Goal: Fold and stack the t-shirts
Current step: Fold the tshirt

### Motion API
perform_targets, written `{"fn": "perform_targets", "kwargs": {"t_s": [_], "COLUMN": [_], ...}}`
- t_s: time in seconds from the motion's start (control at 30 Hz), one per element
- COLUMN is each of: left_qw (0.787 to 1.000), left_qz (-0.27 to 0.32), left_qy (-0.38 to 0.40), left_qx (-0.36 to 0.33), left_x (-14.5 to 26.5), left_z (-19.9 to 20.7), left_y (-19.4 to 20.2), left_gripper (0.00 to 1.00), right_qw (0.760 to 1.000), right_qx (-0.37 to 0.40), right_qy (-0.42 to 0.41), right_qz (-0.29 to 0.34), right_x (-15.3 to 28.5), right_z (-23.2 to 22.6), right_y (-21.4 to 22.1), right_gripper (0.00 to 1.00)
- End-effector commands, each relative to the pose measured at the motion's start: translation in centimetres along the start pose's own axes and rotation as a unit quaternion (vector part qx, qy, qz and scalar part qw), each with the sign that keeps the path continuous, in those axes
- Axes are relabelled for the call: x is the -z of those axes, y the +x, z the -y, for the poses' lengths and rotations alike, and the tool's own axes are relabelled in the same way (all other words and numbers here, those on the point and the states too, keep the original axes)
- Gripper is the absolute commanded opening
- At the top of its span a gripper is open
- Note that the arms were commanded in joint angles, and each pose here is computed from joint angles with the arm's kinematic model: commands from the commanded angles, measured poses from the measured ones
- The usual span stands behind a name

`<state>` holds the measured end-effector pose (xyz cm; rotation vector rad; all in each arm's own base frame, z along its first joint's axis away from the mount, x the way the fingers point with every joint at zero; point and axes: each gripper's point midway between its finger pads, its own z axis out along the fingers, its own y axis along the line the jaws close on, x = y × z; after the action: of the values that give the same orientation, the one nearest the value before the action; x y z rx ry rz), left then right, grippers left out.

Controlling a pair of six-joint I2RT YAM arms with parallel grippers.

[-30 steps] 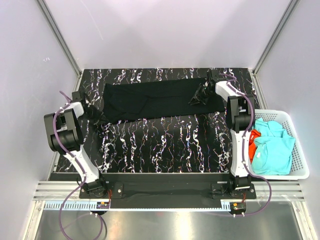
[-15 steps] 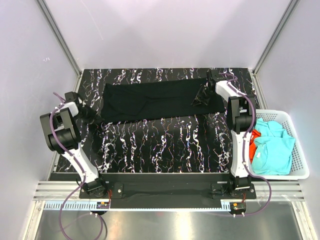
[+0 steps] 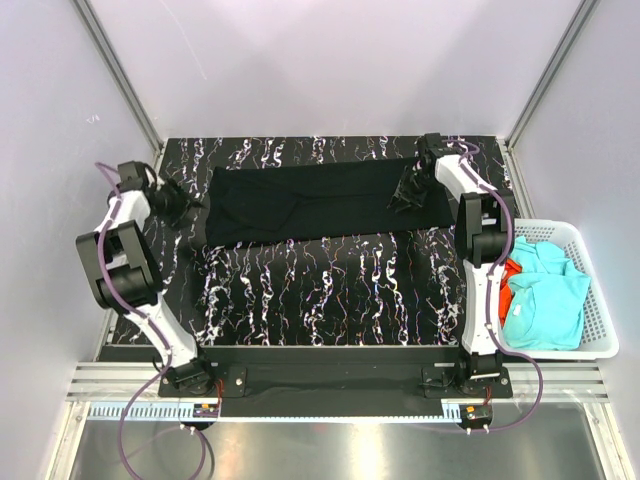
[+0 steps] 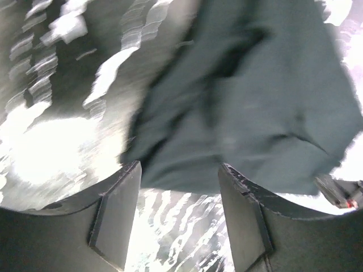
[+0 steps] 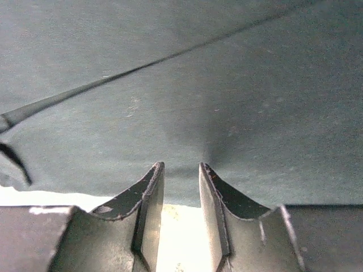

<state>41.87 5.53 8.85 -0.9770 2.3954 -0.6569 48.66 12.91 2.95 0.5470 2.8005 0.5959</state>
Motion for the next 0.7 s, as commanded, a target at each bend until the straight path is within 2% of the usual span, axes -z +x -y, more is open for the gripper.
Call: {"fn": "perform_targets", "kwargs": {"t_s": [0.0,0.17,0.27,0.3,0.37,0.5,0.67], "left_qw": [0.988,0.974,0.973,0.974,0.975,0.976,0.975], "left_qz": [-0.013,-0.026,-0.044,-0.045,-0.046,-0.049,-0.056], "left_qy": [0.123,0.177,0.187,0.182,0.175,0.168,0.164], "left_qx": [-0.087,-0.135,-0.131,-0.129,-0.130,-0.131,-0.141], "left_x": [-1.2,-3.2,-4.7,-5.2,-5.8,-6.6,-7.4], "left_z": [6.3,8.9,8.7,8.4,8.1,7.5,7.2], "left_y": [-1.6,-3.5,-3.5,-3.5,-3.5,-3.2,-2.7], "left_gripper": [0.61,0.61,0.62,0.63,0.63,0.64,0.64], "right_qw": [0.998,0.987,0.966,0.961,0.950,0.945,0.949], "right_qx": [0.036,0.063,0.071,0.061,0.073,0.058,0.041], "right_qy": [-0.054,-0.149,-0.244,-0.259,-0.296,-0.306,-0.294], "right_qz": [0.012,-0.018,-0.047,-0.070,-0.061,-0.099,-0.105], "right_x": [2.9,1.7,0.9,0.3,0.3,-1.8,-3.6], "right_z": [-3.6,-10.3,-16.4,-18.1,-21.1,-24.0,-25.8], "right_y": [-0.9,1.6,4.4,6.3,7.2,10.5,12.3], "right_gripper": [0.38,0.39,0.42,0.46,0.51,0.51,0.45]}}
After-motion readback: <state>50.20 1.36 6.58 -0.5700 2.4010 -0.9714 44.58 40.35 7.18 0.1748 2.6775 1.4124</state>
